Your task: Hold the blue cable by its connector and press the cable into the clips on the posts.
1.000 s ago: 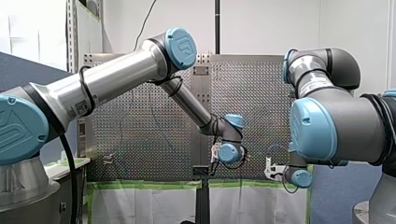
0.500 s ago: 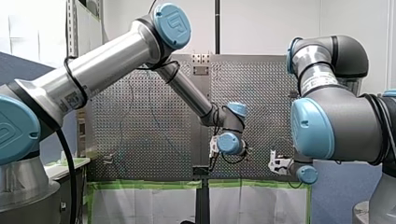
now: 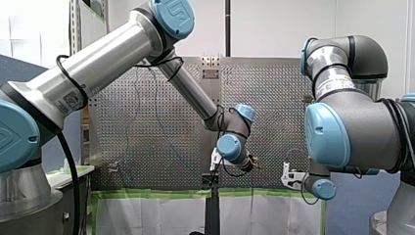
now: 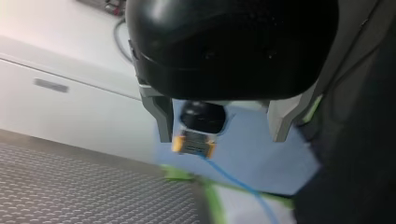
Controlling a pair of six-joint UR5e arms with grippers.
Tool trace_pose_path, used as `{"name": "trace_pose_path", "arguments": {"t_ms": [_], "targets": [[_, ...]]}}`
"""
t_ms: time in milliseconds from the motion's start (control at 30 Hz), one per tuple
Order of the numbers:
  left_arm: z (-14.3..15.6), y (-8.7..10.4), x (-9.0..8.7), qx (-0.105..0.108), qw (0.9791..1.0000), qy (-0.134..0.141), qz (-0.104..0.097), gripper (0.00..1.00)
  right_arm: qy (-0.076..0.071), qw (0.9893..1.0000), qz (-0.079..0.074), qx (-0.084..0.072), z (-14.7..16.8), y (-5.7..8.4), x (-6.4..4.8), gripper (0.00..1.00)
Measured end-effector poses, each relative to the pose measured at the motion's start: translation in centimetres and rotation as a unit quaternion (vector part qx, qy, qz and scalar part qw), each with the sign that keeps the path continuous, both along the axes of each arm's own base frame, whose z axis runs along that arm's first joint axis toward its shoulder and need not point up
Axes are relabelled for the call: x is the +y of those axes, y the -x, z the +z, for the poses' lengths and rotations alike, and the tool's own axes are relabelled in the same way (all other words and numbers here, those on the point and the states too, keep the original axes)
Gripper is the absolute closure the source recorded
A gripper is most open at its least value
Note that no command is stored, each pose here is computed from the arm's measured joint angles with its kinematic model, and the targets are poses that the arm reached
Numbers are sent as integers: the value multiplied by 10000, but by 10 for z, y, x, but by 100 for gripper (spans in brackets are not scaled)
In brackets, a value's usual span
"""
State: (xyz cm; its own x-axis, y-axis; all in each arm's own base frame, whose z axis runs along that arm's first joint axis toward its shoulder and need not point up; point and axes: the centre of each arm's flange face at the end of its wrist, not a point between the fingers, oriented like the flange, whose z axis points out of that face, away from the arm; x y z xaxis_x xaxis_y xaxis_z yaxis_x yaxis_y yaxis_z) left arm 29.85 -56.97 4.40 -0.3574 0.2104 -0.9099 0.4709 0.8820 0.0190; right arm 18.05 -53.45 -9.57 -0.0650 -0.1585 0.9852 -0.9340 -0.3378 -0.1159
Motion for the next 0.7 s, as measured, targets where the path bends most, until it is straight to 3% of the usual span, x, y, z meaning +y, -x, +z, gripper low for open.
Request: {"name": "trace_pose_path", "arguments": {"t_ms": [167,300,533,700], "targets": [[-18,21,18,445,9986,-255,-158,0,5,9999,-26,-97,-2,1,8,100],[-21,26,21,658,9970,-324,-263,0,29,9999,-21,-143,-2,1,9,100],[-10,14,12,892,9953,-147,-335,0,88,9998,20,-159,-1,-3,9,100],[1,-6,8,1079,9938,77,-275,0,118,9998,58,-166,0,-5,9,100]]}}
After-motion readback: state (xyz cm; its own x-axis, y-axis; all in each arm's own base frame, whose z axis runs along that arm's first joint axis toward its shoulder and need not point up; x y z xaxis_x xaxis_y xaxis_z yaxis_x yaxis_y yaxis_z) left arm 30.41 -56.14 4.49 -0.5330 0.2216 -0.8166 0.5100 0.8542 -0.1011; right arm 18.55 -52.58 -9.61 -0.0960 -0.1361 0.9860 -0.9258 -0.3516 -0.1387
